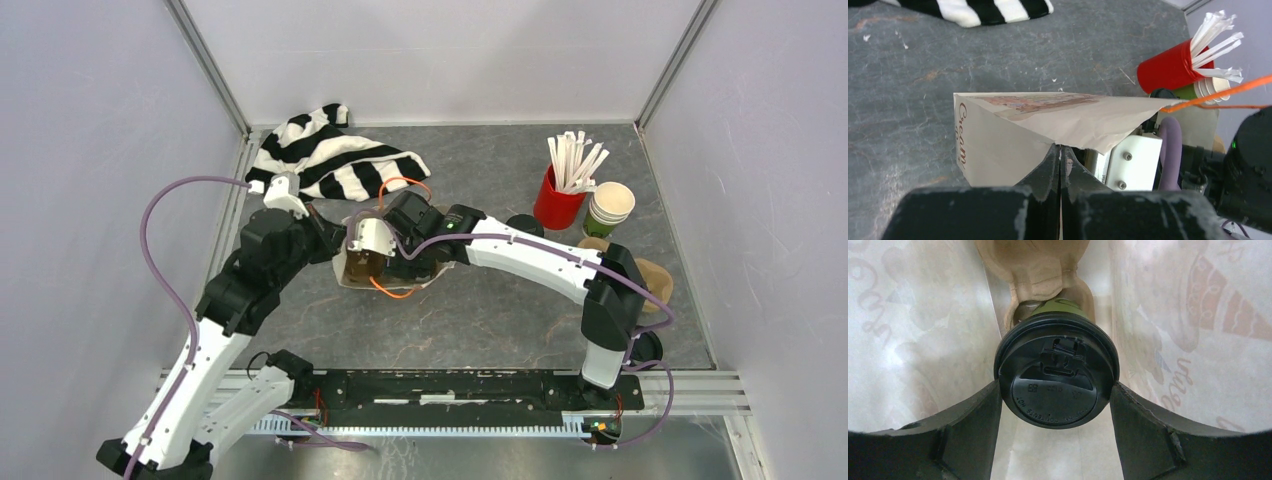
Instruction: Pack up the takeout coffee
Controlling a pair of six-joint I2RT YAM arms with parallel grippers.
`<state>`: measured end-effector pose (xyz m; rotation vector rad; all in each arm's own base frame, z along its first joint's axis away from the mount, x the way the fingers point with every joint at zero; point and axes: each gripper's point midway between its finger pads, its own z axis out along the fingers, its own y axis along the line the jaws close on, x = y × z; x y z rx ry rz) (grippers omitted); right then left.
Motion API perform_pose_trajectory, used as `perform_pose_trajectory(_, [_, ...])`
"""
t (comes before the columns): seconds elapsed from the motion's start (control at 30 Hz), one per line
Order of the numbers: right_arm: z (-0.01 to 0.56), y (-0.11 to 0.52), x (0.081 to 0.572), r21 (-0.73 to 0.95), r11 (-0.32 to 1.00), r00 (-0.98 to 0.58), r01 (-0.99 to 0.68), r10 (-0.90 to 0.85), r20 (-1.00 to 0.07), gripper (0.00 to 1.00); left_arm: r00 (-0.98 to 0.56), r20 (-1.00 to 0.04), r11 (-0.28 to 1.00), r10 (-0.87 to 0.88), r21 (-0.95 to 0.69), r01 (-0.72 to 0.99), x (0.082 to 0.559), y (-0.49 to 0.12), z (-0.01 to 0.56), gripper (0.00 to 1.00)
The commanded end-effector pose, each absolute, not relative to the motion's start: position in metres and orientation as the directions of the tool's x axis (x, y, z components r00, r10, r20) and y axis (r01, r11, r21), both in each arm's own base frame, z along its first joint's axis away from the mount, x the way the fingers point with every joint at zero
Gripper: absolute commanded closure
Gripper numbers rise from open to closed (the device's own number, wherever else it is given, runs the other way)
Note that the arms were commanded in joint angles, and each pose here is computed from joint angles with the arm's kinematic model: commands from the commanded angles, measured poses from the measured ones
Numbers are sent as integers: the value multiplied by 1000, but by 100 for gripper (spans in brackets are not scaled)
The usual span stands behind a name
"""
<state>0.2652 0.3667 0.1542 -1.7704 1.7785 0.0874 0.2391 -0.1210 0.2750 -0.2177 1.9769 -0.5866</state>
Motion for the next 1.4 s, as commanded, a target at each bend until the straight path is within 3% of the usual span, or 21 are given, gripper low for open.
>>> perform_pose_trajectory(0.0, [150, 351, 223, -192, 149, -54, -970, -901, -430, 83, -543, -701, 847, -463, -531, -37, 231, -117, 276, 98])
perform_pose_trajectory(0.23, [123, 334, 194, -84, 160, -121, -983, -927, -355, 82, -550, -671, 847, -497, -514, -138, 237, -110, 291, 98])
perform_pose_trajectory(0.87, [58, 359, 219, -123, 47, -12, -991, -962, -274, 77, -574, -698, 898, -428, -400, -183, 244, -99, 260, 98])
perform_pose_trajectory(1.13, [112, 379, 228, -156, 120, -51, -980, -919, -390, 53, -550, -710, 893, -438, -413, -178, 244, -96, 269, 98])
perform_pose_trajectory(1.27, [142, 386, 231, -172, 169, -75, -970, -889, -452, 33, -538, -715, 890, -447, -415, -188, 241, -92, 269, 98])
perform_pose_trajectory(1.37, [164, 390, 235, -192, 197, -82, -961, -871, -484, 26, -536, -714, 890, -449, -412, -197, 239, -90, 269, 98])
